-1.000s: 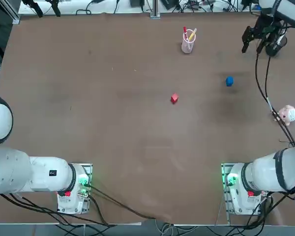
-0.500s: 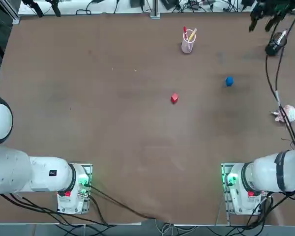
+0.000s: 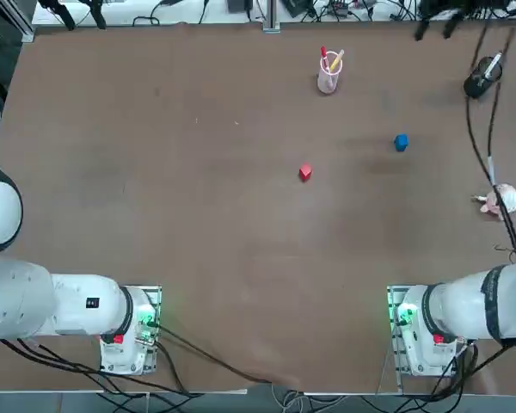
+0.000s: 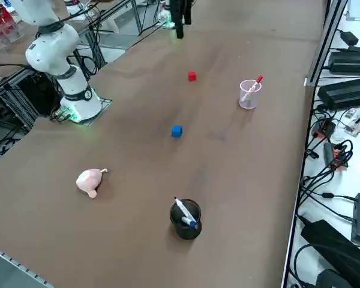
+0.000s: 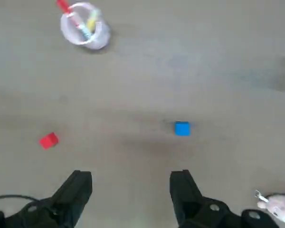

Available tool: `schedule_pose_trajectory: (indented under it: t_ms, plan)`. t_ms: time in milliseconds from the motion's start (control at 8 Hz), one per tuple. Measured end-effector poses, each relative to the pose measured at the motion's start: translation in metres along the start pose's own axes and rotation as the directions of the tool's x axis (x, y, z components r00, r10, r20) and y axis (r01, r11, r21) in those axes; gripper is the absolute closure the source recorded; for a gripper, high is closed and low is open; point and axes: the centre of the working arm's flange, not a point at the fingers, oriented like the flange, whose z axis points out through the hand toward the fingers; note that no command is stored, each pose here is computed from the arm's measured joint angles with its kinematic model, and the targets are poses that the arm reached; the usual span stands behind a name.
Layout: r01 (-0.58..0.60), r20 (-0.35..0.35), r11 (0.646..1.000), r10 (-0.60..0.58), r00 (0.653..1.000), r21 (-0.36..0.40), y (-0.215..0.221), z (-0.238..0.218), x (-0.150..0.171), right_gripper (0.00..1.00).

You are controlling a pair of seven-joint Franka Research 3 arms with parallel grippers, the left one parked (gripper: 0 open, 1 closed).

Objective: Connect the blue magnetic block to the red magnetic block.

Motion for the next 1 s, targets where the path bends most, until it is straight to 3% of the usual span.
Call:
schedule_pose_trajectory:
  t_ms: [500,1000]
  plan:
    - [0.282,0.041,0.959,-0.281,0.959,-0.017,-0.183,0.087,0.009,0.0]
    - [0.269,0.094,0.962,-0.263,0.96,-0.052,-0.287,0.198,-0.008,0.0]
